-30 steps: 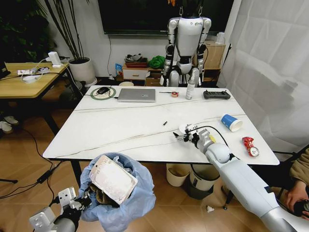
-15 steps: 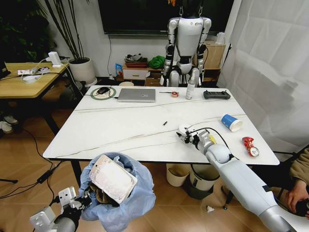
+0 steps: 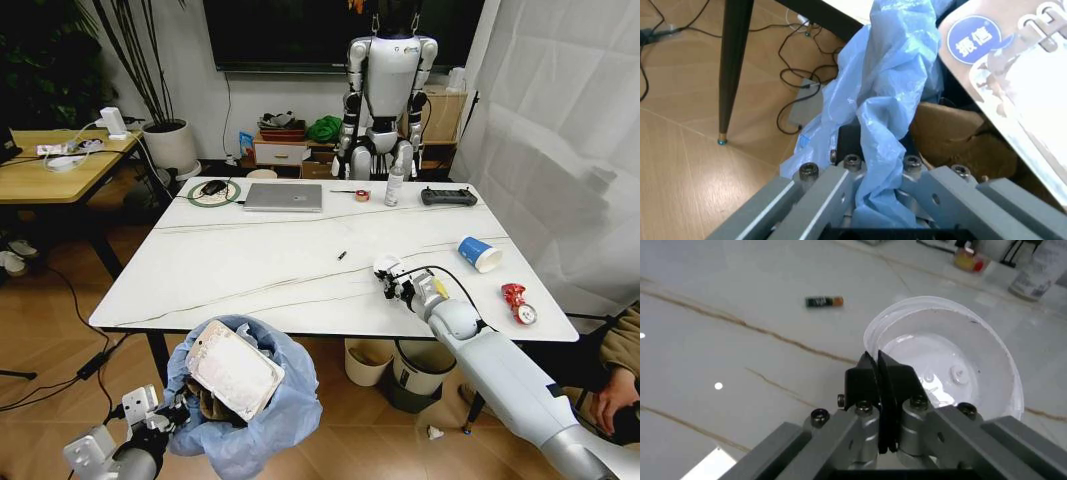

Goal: Pick up the trash bin and place the trash from the table into it.

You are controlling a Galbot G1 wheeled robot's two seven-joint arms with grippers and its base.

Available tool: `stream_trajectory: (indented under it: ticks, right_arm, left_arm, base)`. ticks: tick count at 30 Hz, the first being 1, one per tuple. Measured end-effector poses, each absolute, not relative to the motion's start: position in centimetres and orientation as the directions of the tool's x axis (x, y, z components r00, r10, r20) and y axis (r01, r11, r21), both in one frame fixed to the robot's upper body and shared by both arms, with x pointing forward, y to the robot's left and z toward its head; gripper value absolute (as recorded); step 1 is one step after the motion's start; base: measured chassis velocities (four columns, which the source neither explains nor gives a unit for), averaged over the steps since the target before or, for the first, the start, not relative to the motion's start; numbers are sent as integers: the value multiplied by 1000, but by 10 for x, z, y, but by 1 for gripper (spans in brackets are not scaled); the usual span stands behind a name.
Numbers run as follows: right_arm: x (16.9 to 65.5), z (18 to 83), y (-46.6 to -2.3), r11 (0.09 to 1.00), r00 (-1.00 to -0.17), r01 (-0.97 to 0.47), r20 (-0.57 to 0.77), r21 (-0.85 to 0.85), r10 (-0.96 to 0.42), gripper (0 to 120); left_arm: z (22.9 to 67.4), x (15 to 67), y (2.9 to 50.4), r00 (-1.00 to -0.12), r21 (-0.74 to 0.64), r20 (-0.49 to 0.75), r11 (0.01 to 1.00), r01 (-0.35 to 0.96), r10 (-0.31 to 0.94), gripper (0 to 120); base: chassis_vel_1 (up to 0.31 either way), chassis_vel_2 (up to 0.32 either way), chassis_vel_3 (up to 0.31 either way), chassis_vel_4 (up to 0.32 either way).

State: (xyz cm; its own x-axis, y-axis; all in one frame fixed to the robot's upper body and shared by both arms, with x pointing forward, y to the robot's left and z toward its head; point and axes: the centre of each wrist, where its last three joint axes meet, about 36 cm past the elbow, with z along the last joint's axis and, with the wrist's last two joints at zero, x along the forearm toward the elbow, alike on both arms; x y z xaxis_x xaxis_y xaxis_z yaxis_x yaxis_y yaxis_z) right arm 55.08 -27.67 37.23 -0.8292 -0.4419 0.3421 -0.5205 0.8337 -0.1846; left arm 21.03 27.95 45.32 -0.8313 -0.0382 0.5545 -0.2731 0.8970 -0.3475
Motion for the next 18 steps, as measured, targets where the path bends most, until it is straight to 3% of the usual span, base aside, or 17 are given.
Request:
stream_trajectory:
  ticks: [4,8,10,16,18]
  right_arm:
    - [531,403,-266,804,-802,-581,257,-129,-539,0]
    - [490,469,-226,688,-684,-726,113,-10,-721,0]
    - [480,483,-218,657,-652,-754,102,18,-751,0]
    - [425,552,-171,455,-450,-883,66,116,-891,0]
    - [423,554,-169,446,-441,-887,63,119,-895,0]
  left_arm:
    - [452,211,279,-830,-349,557,897,-271,-34,0]
    - [452,211,279,-830,-347,557,898,-270,-34,0]
    - [452,211,280,-829,-346,558,898,-270,-35,0]
    - [451,210,278,-829,-346,558,899,-269,-33,0]
    - [451,210,278,-829,-347,559,899,-268,-32,0]
  base:
    - [0,0,0,0]
    - [0,0,0,0]
    - [0,0,0,0]
    - [0,0,0,0]
    - [0,0,0,0]
